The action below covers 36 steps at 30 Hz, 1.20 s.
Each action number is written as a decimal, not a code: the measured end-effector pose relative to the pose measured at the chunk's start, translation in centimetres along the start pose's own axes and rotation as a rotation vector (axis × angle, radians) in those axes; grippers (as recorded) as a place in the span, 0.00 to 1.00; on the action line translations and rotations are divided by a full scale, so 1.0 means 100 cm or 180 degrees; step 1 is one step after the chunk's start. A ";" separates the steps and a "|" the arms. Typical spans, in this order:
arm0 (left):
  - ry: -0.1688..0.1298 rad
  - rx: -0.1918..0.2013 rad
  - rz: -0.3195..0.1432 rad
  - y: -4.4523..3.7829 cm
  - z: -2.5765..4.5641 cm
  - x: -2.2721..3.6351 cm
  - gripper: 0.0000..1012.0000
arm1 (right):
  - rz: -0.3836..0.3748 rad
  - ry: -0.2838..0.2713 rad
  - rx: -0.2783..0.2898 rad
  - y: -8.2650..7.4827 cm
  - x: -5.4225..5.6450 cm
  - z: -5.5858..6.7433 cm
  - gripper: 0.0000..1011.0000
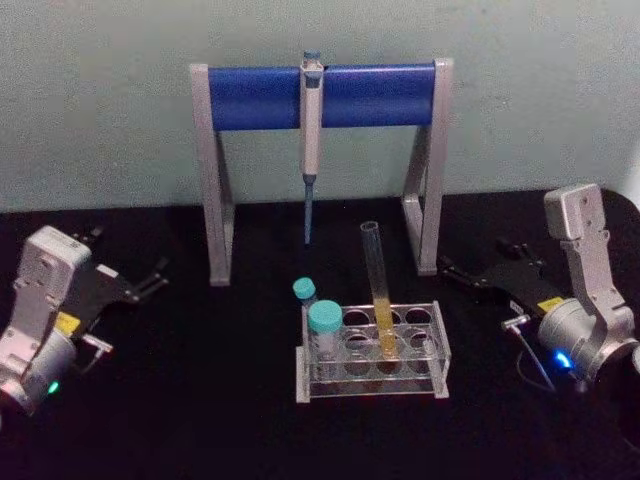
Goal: Pick up the test tube from the test tube rack, shake it, then place it back into the test tube rack.
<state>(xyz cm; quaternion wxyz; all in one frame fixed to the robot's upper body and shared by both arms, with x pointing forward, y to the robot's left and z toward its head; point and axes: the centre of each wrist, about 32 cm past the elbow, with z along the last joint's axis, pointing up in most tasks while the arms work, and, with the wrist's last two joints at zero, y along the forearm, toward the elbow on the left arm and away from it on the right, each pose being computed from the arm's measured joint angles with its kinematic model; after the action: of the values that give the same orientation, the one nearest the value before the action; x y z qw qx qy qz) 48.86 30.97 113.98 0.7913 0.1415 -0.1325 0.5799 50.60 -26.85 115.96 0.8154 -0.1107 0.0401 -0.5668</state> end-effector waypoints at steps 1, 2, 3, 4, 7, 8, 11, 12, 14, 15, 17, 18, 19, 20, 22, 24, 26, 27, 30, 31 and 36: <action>0.0000 0.0000 0.0000 0.0000 0.0000 0.0000 0.99 | 0.0000 0.0000 0.0000 0.000 0.000 0.000 0.99; 0.0000 0.0000 0.0000 0.0000 0.0000 0.0000 0.99 | 0.0000 0.0000 0.0000 0.000 0.000 0.000 0.99; 0.0000 0.0000 0.0000 0.0000 0.0000 0.0000 0.99 | -0.0001 -0.0001 0.0000 0.000 0.000 0.000 0.99; 0.0000 0.0000 0.0000 0.0000 0.0000 0.0000 0.99 | -0.0001 -0.0002 0.0000 0.000 0.000 0.000 0.99; 0.0000 0.0000 0.0000 0.0000 0.0000 0.0000 0.99 | 0.0000 -0.0005 0.0002 0.000 0.000 0.000 0.99; 0.0000 0.0000 0.0000 0.0000 0.0000 0.0000 0.99 | 0.0001 -0.0007 0.0003 0.000 0.000 0.000 0.99; 0.0000 0.0000 0.0000 0.0000 0.0000 0.0000 0.99 | 0.0001 -0.0009 0.0006 0.000 0.000 0.001 0.99; 0.0000 0.0000 0.0000 0.0000 0.0000 0.0000 0.99 | 0.0001 -0.0010 0.0008 0.000 0.000 0.001 0.99; 0.0000 0.0000 0.0000 0.0000 0.0000 0.0000 0.99 | 0.0001 -0.0011 0.0010 0.000 0.000 0.001 0.99; 0.0000 0.0000 0.0000 0.0000 0.0000 0.0000 0.99 | 0.0001 -0.0012 0.0011 0.000 0.000 0.001 0.99; 0.0000 0.0000 0.0000 0.0000 0.0000 0.0000 0.99 | 0.0000 -0.0012 0.0012 0.000 0.000 0.001 0.99; 0.0000 0.0000 0.0000 0.0000 0.0000 0.0000 0.99 | 0.0000 -0.0013 0.0013 0.000 0.000 0.001 0.99; 0.0000 0.0000 0.0000 0.0000 0.0000 0.0000 0.99 | 0.0000 -0.0013 0.0013 0.000 0.000 0.001 0.99; 0.0000 0.0000 0.0000 0.0000 0.0000 0.0000 0.99 | 0.0000 -0.0014 0.0014 0.000 0.000 0.001 0.99; 0.0000 0.0000 0.0000 0.0000 0.0000 0.0000 0.99 | 0.0000 -0.0015 0.0014 0.000 -0.001 0.001 0.99; 0.0000 0.0000 0.0000 0.0000 0.0000 0.0000 0.99 | -0.0001 -0.0015 0.0015 0.000 -0.001 0.001 0.99; 0.0000 0.0000 0.0000 0.0000 0.0000 0.0000 0.99 | 0.0000 -0.0016 0.0015 0.000 -0.001 0.001 0.99; 0.0000 0.0000 0.0000 0.0000 0.0000 0.0000 0.99 | 0.0000 -0.0017 0.0016 -0.001 -0.001 0.001 0.99; 0.0000 0.0000 0.0000 0.0000 0.0000 0.0000 0.99 | -0.0001 -0.0018 0.0017 -0.001 -0.001 0.001 0.99; 0.0000 0.0000 0.0000 0.0000 0.0000 0.0000 0.99 | -0.0001 -0.0018 0.0018 -0.001 -0.001 0.001 0.99; 0.0000 0.0000 0.0000 0.0000 0.0000 0.0000 0.99 | -0.0003 -0.0019 0.0021 -0.001 -0.001 0.001 0.99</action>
<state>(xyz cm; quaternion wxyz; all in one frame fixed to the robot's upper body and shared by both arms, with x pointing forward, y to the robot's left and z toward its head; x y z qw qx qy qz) 48.86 30.97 113.98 0.7913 0.1415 -0.1325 0.5799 50.55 -26.79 116.07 0.8156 -0.1097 0.0357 -0.5670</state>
